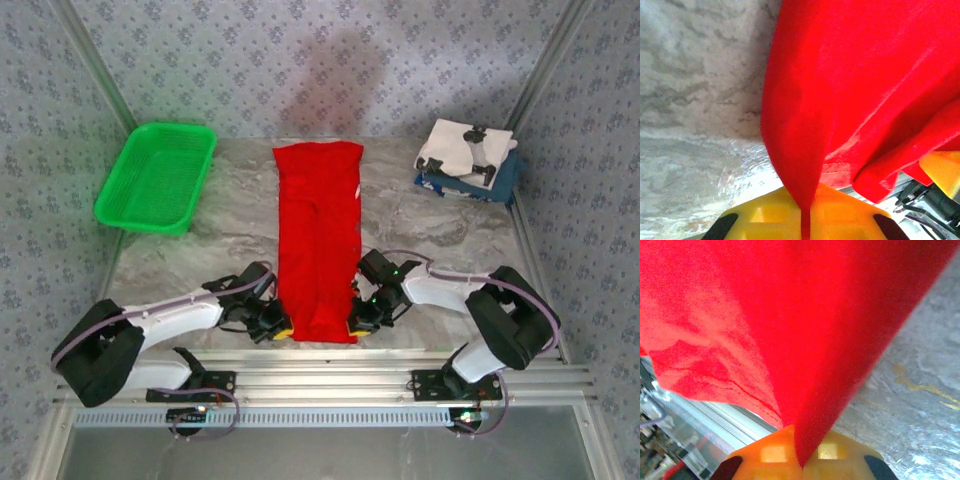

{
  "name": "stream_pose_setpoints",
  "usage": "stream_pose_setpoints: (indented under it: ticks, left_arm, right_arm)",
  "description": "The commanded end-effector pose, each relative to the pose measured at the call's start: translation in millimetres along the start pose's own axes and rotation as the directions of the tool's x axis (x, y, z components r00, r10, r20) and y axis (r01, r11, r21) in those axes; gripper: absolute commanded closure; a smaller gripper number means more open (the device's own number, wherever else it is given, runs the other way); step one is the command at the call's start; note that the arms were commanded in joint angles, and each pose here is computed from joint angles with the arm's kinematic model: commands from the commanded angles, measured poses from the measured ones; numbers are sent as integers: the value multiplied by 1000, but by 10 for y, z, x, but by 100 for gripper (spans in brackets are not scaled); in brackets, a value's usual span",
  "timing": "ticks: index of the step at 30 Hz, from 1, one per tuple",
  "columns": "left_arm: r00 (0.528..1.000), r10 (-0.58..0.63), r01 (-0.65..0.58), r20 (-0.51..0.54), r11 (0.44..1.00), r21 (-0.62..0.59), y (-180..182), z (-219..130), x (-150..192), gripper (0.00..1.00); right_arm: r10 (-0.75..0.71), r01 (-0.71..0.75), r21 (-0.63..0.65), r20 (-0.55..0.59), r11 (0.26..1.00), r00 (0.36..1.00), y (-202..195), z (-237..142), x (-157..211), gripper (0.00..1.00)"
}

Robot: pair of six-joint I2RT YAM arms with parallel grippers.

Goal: Fold and stack the t-shirts

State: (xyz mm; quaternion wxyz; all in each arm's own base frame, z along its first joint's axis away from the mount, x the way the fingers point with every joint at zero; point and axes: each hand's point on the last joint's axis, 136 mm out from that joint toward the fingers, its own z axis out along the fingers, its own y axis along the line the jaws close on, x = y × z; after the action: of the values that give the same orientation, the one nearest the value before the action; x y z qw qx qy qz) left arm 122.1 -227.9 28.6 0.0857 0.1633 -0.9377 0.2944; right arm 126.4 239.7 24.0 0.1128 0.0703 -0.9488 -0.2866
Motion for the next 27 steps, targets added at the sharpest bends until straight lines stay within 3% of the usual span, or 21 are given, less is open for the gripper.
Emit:
stream_pose_setpoints:
  ticks: [1,8,15,21,27]
  left_arm:
    - [1000,30,-30,8,999,-19,-39,-109,30,95]
    - [998,37,-36,46,999,-26,-59,-243,28,99]
    - [992,91,-91,83,996,-1,-377,-446,-80,100]
    - [988,115,-120,104,992,39,-673,-672,-281,100]
    - [985,118,-127,129,990,64,-865,-810,-565,100]
  right_arm:
    - [-7,7,-1,-59,1000,998,45,-62,122,98]
    - [24,-23,30,-63,999,998,-27,-143,228,100]
    - [20,-20,4,3,1000,1000,111,-425,123,100]
    - [53,-50,-63,56,997,997,196,-698,-153,100]
    - [38,-29,-85,104,996,994,287,-983,-660,100]
